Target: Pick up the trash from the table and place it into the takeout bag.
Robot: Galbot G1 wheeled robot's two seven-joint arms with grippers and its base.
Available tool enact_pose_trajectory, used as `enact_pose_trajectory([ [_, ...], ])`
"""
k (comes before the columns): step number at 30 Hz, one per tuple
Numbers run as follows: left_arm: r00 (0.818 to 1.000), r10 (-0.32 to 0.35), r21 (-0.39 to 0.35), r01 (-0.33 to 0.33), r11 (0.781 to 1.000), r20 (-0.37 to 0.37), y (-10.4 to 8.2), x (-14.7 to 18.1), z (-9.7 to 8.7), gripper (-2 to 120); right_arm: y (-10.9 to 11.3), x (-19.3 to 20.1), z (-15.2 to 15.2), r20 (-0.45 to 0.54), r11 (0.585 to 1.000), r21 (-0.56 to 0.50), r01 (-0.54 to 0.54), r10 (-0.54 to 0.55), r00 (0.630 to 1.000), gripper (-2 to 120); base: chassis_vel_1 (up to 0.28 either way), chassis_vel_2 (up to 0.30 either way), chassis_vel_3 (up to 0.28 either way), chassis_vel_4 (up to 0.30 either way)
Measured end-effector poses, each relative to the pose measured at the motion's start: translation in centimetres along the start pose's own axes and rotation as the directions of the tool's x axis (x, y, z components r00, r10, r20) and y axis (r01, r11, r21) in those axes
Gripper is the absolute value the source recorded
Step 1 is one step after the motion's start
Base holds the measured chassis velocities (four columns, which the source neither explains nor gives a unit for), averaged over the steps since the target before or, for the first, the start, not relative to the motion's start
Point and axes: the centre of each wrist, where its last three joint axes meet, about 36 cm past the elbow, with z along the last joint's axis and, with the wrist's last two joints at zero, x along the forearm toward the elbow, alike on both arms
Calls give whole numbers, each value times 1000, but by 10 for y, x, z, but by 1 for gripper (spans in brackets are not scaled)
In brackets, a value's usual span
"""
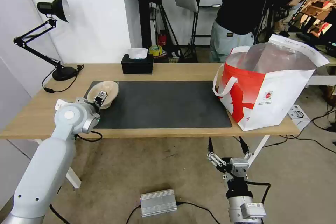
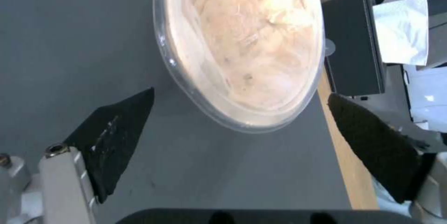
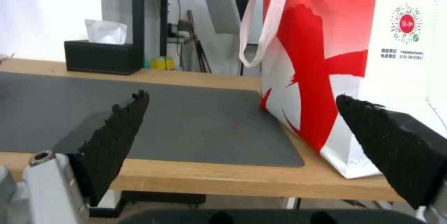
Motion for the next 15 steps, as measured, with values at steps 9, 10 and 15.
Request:
enact_pose_trajectory([
  [9,1000,-12,9,12,1000,5,1,-12,-8,100,0,0,0,0,1000,0,0,0,1000,100,0,0,0,0],
  [10,1000,-14,12,14,1000,6,1,-14,-9,100,0,0,0,0,1000,0,0,0,1000,100,0,0,0,0],
  [15,1000,-22,22,22,1000,4,1,-21,-12,100,0,0,0,0,1000,0,0,0,1000,100,0,0,0,0],
])
